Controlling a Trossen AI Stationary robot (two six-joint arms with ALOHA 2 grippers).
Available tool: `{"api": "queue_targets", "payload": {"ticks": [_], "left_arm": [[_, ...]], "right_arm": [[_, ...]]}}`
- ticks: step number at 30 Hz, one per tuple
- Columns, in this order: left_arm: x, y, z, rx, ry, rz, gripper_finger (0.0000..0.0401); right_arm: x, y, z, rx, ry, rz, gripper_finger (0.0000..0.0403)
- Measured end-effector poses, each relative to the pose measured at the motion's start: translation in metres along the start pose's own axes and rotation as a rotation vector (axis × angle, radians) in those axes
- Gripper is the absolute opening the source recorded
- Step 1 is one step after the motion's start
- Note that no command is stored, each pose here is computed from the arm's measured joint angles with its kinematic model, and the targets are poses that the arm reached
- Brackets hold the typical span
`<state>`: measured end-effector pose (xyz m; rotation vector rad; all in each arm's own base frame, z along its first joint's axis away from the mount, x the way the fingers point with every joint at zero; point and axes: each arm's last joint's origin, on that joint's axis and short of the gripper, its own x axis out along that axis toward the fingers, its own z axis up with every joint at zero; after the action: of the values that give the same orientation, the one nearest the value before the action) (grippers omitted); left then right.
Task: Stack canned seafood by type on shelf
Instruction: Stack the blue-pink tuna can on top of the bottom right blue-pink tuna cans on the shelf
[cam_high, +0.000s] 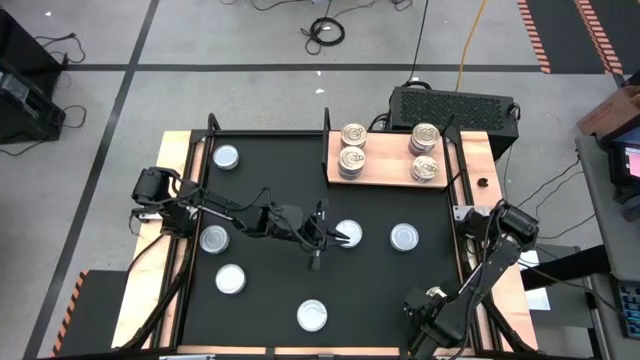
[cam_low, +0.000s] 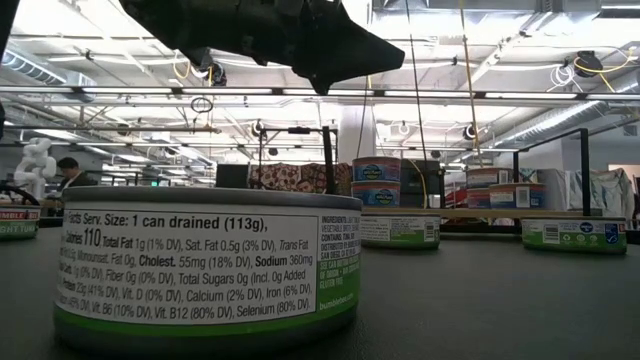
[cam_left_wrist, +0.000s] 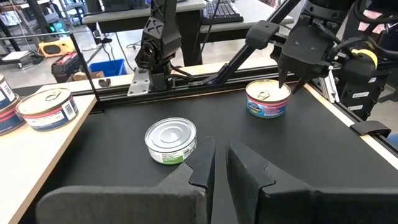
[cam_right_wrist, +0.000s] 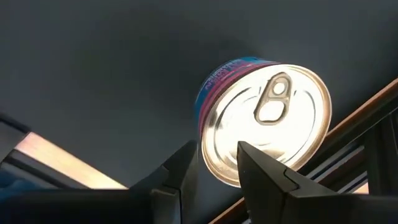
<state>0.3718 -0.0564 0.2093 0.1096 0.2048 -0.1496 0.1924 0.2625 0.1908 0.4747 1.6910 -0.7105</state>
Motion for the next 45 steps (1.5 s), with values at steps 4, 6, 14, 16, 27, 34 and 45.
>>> {"api": "queue_targets", "payload": {"ticks": [4, 6, 14, 16, 27, 34, 45], "left_arm": [[0.0, 0.0, 0.0, 0.0, 0.0, 0.0, 0.0042], [0.0, 0.0, 0.0, 0.0, 0.001, 0.0, 0.0042], [0.0, 0.0, 0.0, 0.001, 0.002, 0.0, 0.0042], [0.0, 0.0, 0.0, 0.001, 0.003, 0.0, 0.0042], [0.0, 0.0, 0.0, 0.002, 0.005, 0.0, 0.0042], [0.0, 0.0, 0.0, 0.002, 0.005, 0.0, 0.0042], [0.0, 0.0, 0.0, 0.002, 0.005, 0.0, 0.0042]], "right_arm": [[0.009, 0.005, 0.001, -0.029, -0.001, -0.02, 0.0105], [0.013, 0.008, 0.001, -0.044, -0.002, -0.037, 0.0105], [0.024, 0.014, 0.003, -0.052, 0.011, -0.076, 0.0069], [0.025, 0.014, 0.003, -0.052, 0.012, -0.071, 0.0033], [0.012, 0.012, 0.002, -0.056, -0.033, -0.116, 0.0], [-0.008, 0.008, 0.004, -0.065, -0.109, -0.173, 0.0001], [-0.013, 0.004, 0.01, -0.117, -0.172, -0.223, 0.0001]]}}
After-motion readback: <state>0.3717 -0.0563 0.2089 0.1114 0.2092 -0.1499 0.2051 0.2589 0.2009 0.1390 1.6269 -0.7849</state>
